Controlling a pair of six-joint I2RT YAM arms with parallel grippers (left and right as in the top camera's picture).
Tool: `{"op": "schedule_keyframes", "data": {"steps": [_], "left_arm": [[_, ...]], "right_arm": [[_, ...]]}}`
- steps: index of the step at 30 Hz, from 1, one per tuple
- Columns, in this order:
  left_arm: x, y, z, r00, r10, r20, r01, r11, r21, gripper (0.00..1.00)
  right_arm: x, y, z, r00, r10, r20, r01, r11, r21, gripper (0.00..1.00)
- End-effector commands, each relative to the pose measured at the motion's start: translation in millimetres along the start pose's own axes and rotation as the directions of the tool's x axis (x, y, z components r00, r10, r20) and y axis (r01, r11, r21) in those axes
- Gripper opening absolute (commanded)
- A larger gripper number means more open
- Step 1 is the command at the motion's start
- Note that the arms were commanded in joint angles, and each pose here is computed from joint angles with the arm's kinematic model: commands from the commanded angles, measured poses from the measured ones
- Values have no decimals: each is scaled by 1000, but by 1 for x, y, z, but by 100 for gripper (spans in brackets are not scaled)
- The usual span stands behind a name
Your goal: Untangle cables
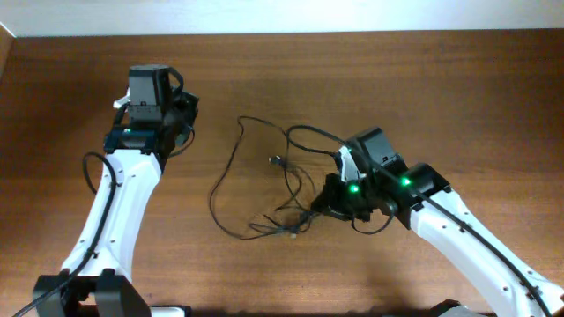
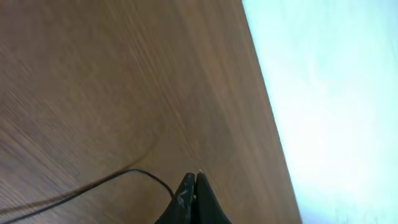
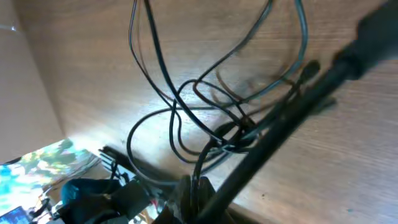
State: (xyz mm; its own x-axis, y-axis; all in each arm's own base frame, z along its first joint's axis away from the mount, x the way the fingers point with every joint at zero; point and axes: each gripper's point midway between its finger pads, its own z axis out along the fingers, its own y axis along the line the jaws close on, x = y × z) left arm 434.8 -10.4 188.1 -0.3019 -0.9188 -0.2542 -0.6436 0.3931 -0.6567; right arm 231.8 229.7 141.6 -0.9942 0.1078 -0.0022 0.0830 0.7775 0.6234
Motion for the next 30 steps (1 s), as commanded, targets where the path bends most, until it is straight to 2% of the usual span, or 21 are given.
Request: {"op": "schedule_keyframes", "data": {"steps": [1,2,3,4,5,7,9,12,13,15,18,19,22,23,24,25,26,27,28,29,30], "left_arm": [[27,-8,-2,981,107,-163,-97,993,67,0],[45,-13,-5,948,232,-216,-210,970,121,13],[61,-8,-6,915,315,-254,-293,949,120,36],[68,-1,-8,905,320,-281,-305,947,99,46],[76,10,-10,895,314,-318,-311,949,62,55],[88,23,-13,875,317,-366,-333,943,22,68],[97,28,-16,837,382,-391,-402,915,33,72],[100,34,-18,830,376,-411,-407,913,12,73],[100,34,-18,830,376,-411,-407,913,13,73],[99,35,-18,832,377,-407,-409,912,8,73],[99,35,-18,832,376,-408,-409,912,7,74],[99,36,-18,831,374,-411,-409,912,3,75],[100,38,-19,830,372,-416,-410,912,-3,76],[100,38,-19,830,371,-416,-410,912,-3,78],[100,38,-19,830,372,-416,-410,912,-3,79],[100,38,-19,830,372,-416,-410,912,-3,79],[100,38,-19,830,371,-416,-410,912,-3,79],[100,39,-19,830,371,-418,-410,912,-5,80],[101,40,-20,824,376,-424,-418,908,-6,76],[105,39,-20,785,448,-428,-483,875,30,69],[121,37,-23,687,581,-438,-601,792,108,68]], "right_arm": [[-9,1,-4,992,-109,66,108,994,18,4],[-16,15,-5,978,-185,95,189,981,-33,4],[-21,51,-10,925,-349,152,372,912,-171,4],[-30,69,-16,868,-441,228,485,850,-203,4],[-49,72,-19,824,-471,315,532,834,-145,4],[-77,44,-5,828,-441,347,462,886,23,4],[-79,22,26,869,-416,266,417,907,57,4],[-64,-10,86,914,-392,102,383,918,99,4],[-55,-24,106,939,-340,43,333,936,117,4],[-51,-37,122,959,-284,6,281,950,136,4],[-75,-9,99,948,-306,84,302,952,59,6],[-86,19,78,931,-341,126,347,937,-29,9],[-85,83,34,869,-455,193,490,845,-215,12],[-84,88,30,853,-478,211,516,832,-205,20],[-88,81,31,857,-468,214,504,848,-164,33],[-96,56,35,875,-437,207,453,890,-39,71],[-100,35,36,893,-404,198,399,915,65,88],[-102,0,33,933,-305,193,264,941,212,89],[-99,-23,28,953,-233,193,168,937,305,91],[-96,-37,25,962,-193,193,113,925,363,92],[-90,-56,19,972,-128,197,32,902,430,94]]}}
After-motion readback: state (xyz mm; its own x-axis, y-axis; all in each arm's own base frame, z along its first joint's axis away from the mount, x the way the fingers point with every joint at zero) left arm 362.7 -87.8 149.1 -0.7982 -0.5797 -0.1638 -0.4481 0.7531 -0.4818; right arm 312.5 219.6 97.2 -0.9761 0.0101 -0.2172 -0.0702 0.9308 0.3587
